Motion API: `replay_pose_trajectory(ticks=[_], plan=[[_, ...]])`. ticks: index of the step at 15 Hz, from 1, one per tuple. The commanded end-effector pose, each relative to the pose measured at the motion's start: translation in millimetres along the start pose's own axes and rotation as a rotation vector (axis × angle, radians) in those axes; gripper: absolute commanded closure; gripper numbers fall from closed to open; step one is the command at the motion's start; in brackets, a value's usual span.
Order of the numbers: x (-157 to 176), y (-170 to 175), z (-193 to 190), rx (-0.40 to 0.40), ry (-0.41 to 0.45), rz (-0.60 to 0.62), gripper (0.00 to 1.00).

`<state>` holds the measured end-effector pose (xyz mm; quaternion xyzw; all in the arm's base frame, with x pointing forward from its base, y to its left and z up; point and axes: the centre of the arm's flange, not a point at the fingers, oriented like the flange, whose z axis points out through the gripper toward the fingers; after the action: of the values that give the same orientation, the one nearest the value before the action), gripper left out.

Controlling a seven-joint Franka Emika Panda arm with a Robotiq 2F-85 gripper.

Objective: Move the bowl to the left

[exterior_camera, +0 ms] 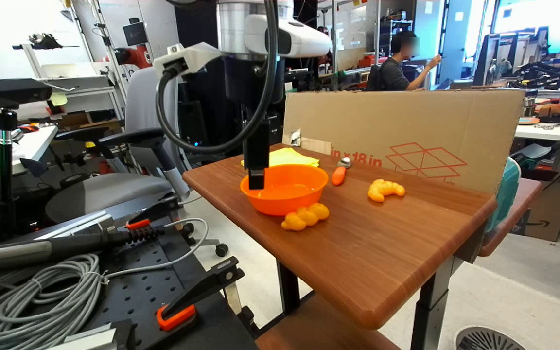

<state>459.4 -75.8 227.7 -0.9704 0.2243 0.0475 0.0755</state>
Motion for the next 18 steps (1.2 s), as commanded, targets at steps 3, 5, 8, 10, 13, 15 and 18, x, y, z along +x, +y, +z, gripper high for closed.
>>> replay_pose_trajectory(ticks=[3, 5, 8, 10, 13, 15, 18], plan=[[14.1, 6.2, 30.1, 0.001, 0.022, 0.111, 0.00], [16.4, 9.7, 36.8, 0.001, 0.021, 0.138, 0.00], [21.2, 11.7, 45.4, -0.008, 0.026, 0.178, 0.00], [24.8, 11.0, 49.4, -0.013, 0.023, 0.191, 0.00], [31.7, 16.8, 49.8, -0.018, 0.018, 0.203, 0.26], [35.4, 20.3, 49.8, -0.019, 0.019, 0.205, 0.35], [41.4, 27.4, 48.2, -0.020, 0.024, 0.215, 0.60]])
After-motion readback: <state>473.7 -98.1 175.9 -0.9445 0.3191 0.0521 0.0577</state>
